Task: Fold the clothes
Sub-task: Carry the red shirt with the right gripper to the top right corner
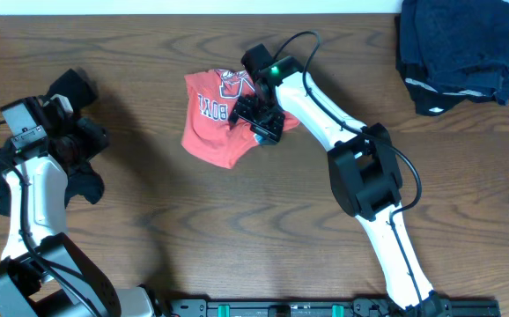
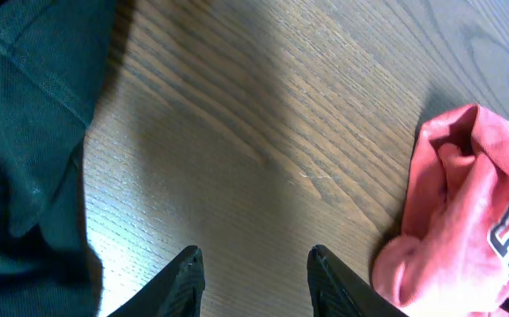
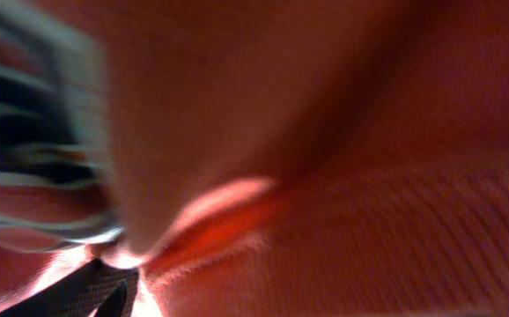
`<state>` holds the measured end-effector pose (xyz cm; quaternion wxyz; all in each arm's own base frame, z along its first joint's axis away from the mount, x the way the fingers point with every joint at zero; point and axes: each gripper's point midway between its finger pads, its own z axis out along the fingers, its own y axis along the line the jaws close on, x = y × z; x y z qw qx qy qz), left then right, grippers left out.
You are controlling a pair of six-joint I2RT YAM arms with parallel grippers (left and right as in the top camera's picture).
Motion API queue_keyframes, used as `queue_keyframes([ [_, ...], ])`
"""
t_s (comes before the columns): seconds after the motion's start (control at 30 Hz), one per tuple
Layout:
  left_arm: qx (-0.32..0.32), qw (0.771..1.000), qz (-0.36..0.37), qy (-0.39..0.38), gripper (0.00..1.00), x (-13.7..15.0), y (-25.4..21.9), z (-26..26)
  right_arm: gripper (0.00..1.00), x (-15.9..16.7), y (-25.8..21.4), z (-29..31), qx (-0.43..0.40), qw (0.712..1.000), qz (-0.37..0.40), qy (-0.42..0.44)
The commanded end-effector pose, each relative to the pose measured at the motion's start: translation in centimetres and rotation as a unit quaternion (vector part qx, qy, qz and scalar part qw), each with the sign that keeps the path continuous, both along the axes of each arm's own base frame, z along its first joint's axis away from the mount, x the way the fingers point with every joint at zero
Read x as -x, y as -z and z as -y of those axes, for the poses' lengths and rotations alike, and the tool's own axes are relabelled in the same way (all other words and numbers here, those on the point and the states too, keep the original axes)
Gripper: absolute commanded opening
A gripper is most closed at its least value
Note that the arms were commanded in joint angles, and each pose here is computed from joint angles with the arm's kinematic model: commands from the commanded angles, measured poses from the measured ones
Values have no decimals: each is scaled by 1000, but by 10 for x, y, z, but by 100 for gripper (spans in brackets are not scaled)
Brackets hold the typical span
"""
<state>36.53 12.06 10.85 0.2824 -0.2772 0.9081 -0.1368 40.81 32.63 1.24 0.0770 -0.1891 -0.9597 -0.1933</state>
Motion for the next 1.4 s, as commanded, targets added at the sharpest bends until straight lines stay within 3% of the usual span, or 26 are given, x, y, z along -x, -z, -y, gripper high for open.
queue_keyframes([
  [0.0, -5, 1000, -5, 4, 41, -1, 4, -1, 79, -2, 12, -7, -1, 1000, 9, 13],
  [0.07, -5, 1000, -5, 4, 41, -1, 4, -1, 77, -8, 14, -14, -6, 999, 33, 9],
  [0.13, -5, 1000, -5, 4, 41, -1, 4, -1, 68, -13, 14, -21, -9, 999, 53, 5],
  [0.23, -4, 1000, -7, 4, 41, 0, 4, -1, 31, -17, 11, -32, -18, 996, 84, -23],
  [0.3, -3, 1000, -8, 4, 41, 1, 4, -1, 14, -19, 9, -39, -25, 991, 112, -62],
  [0.37, -4, 1000, -9, 4, 41, 1, 4, -1, 13, -23, 7, -43, -32, 983, 145, -110],
  [0.43, -4, 1000, -9, 4, 41, 1, 4, -1, 2, -27, 5, -44, -37, 972, 173, -154],
  [0.6, -3, 1000, -8, 4, 41, 1, 5, -1, 1, -39, -12, -29, -71, 948, 210, -228],
  [0.93, -4, 1000, -8, 4, 41, 1, 5, -1, 1, -73, -95, 51, -54, 917, 294, -265],
  [1.13, -4, 1000, -8, 4, 41, 1, 4, -1, 1, -92, -165, 79, -47, 889, 379, -251],
  [1.37, -3, 1000, -9, 4, 41, 1, 5, -1, 1, -103, -210, 98, -38, 869, 436, -232],
])
